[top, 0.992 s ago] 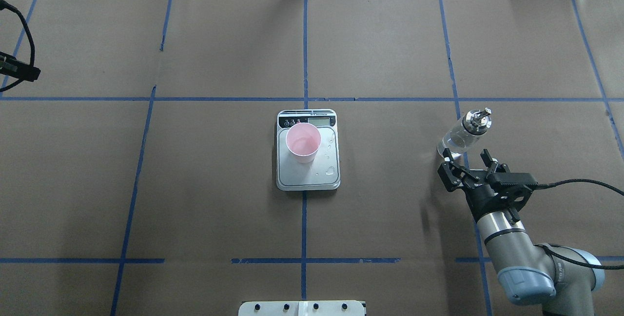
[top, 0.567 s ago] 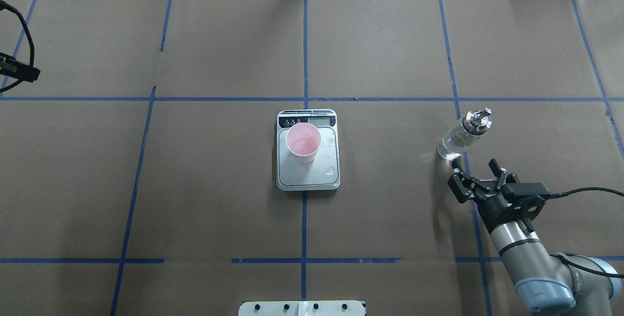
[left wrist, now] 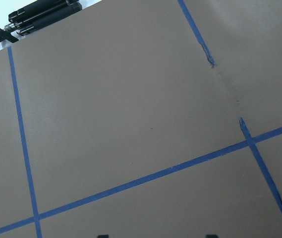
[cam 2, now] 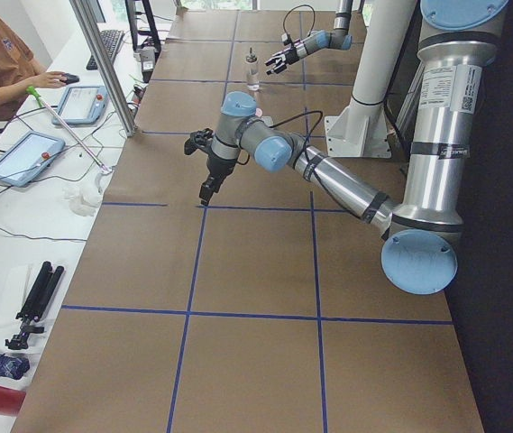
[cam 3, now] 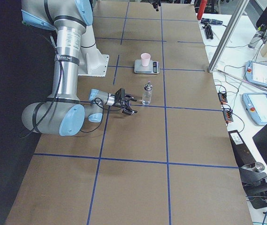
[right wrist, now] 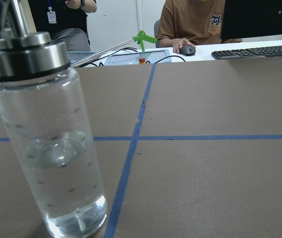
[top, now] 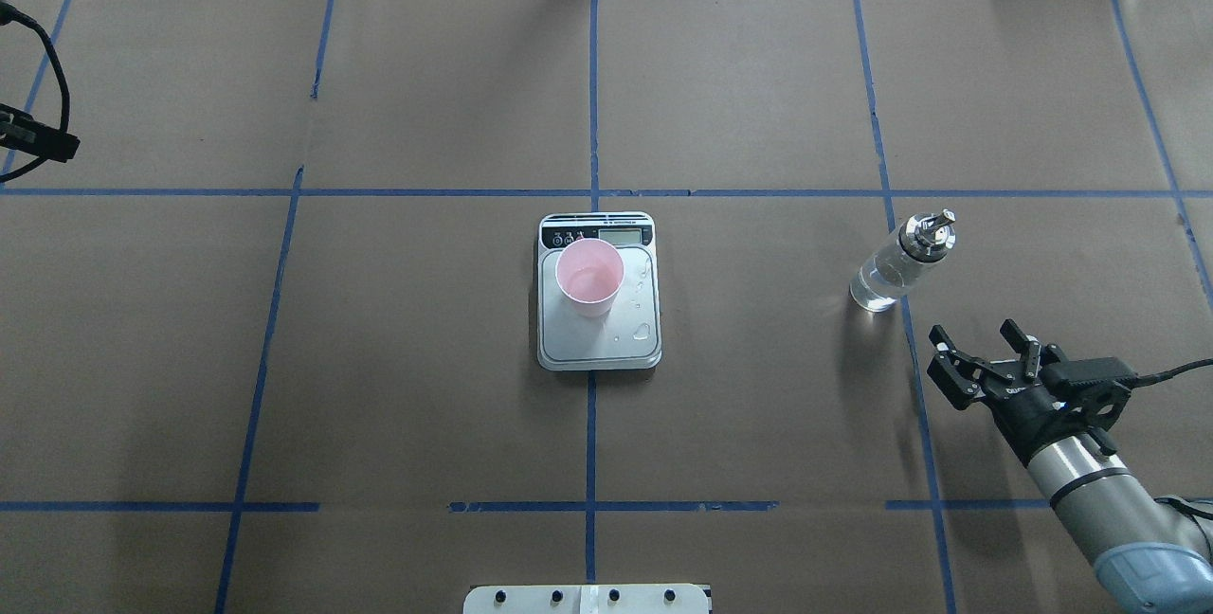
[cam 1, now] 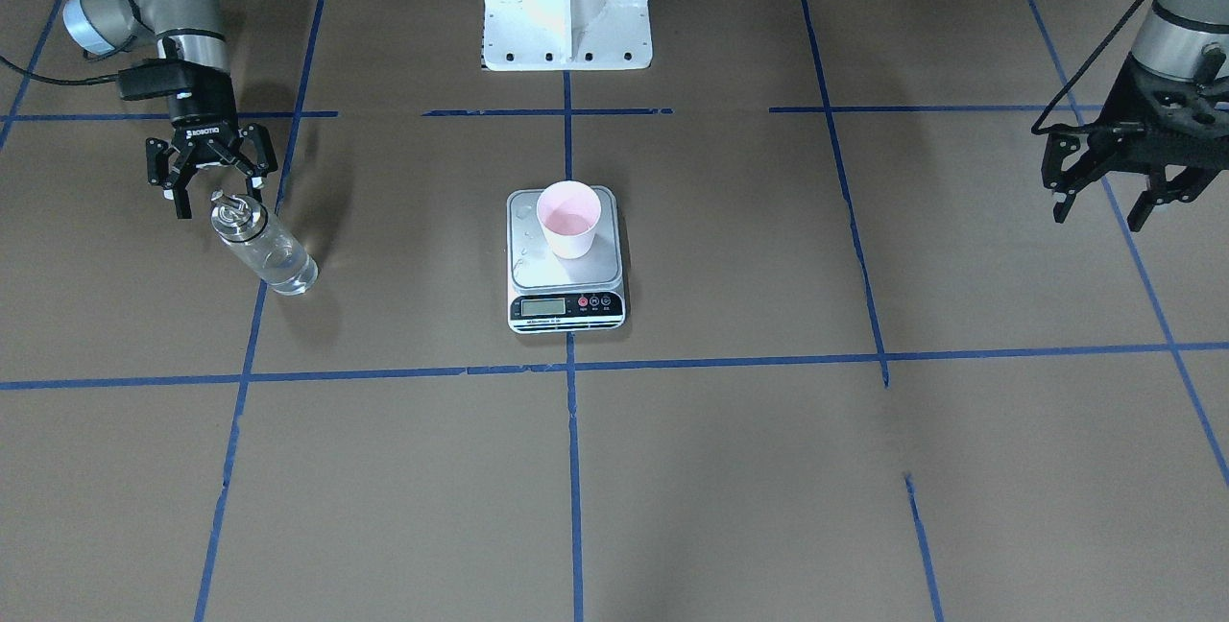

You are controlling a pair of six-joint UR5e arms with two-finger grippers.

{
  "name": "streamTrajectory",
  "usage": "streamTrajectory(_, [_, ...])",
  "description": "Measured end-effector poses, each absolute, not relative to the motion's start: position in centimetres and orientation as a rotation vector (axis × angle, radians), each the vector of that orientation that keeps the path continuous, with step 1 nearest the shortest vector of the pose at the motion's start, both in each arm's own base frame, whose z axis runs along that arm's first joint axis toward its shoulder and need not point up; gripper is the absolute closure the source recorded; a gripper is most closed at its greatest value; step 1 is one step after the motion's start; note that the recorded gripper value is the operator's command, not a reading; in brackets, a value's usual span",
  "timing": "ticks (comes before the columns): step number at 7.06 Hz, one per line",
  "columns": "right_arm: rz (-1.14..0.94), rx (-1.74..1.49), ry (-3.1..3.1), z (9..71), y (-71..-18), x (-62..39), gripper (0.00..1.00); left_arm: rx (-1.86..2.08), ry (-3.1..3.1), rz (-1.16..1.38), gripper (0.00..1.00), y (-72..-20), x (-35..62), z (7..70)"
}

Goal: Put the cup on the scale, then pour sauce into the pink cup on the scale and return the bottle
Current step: 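Open the right gripper and pull it back from the bottle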

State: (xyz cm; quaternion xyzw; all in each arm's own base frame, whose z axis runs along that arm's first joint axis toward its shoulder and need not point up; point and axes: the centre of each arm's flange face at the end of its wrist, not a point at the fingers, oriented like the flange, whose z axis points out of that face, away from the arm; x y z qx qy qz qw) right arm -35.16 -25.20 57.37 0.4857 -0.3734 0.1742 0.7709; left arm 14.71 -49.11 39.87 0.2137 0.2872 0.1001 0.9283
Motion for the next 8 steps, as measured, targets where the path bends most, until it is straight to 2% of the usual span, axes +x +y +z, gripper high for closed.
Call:
streamTrajectory(3, [0.346, 0.926, -0.841, 58.8, -28.8, -31.8, 0.0, 0.433, 0.591, 0.202, 0.28, -49.2, 14.9, 40.0])
streamTrajectory(8, [0.296, 0.642, -0.905, 60.4, -42.0, -19.2, 0.0, 0.404, 0.625, 0.204, 0.28, -49.2, 15.4, 40.2])
